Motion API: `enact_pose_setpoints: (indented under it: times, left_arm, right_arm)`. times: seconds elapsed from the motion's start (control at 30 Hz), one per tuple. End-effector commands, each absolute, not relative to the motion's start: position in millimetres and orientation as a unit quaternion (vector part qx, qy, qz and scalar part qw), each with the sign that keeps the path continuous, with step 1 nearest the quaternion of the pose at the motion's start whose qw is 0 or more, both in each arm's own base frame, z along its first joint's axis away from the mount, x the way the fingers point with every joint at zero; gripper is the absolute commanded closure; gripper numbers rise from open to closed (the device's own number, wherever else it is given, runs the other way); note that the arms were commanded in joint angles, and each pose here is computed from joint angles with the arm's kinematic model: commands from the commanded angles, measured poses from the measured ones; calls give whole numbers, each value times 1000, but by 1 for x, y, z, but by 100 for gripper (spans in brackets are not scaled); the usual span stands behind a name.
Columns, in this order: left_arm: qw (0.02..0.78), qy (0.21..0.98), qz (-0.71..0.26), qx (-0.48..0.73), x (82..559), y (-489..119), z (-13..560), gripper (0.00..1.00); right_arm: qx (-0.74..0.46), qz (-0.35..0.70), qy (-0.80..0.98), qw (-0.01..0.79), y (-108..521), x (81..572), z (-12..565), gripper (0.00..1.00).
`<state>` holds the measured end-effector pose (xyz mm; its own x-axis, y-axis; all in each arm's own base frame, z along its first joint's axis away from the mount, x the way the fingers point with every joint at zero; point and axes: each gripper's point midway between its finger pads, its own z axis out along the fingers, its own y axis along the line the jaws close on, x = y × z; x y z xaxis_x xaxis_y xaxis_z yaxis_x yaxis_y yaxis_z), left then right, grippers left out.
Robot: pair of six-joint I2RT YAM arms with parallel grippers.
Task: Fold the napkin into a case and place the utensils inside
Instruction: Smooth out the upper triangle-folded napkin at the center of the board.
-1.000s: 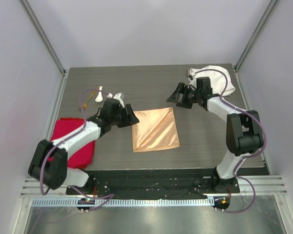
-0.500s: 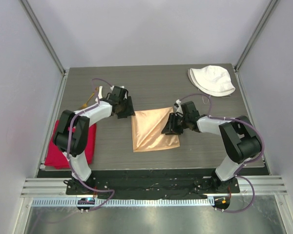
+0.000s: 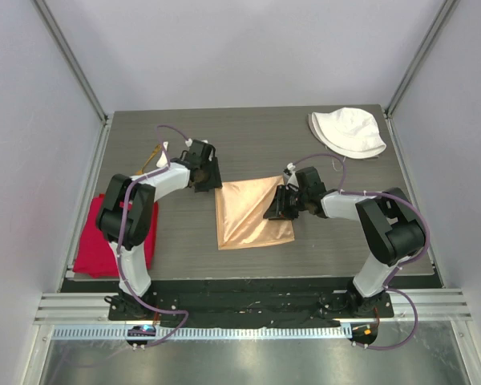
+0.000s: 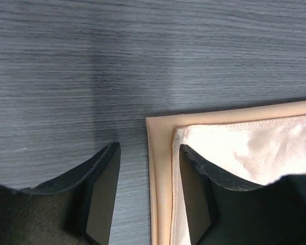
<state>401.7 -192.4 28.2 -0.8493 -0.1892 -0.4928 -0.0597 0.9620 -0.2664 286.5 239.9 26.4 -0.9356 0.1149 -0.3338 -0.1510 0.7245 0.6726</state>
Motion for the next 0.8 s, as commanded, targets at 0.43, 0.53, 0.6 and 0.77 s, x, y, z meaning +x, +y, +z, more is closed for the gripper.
enact_pose_setpoints:
  times: [0.43, 0.53, 0.6, 0.77]
  left_arm:
    - [341, 940, -25, -25, 414, -195, 63, 53]
    - [364, 930, -26, -31, 419, -193, 86, 54]
    - [373, 927, -37, -28, 420, -196, 97, 57]
    - [361, 929, -75, -1, 424, -216, 106, 74]
  right_arm:
    - [-26, 379, 906, 188, 249, 291, 27, 68]
    - [-27, 379, 906, 188, 250, 291, 27, 68]
    - [-27, 379, 906, 187, 250, 290, 27, 68]
    - [-27, 380, 906, 184, 251, 290, 25, 69]
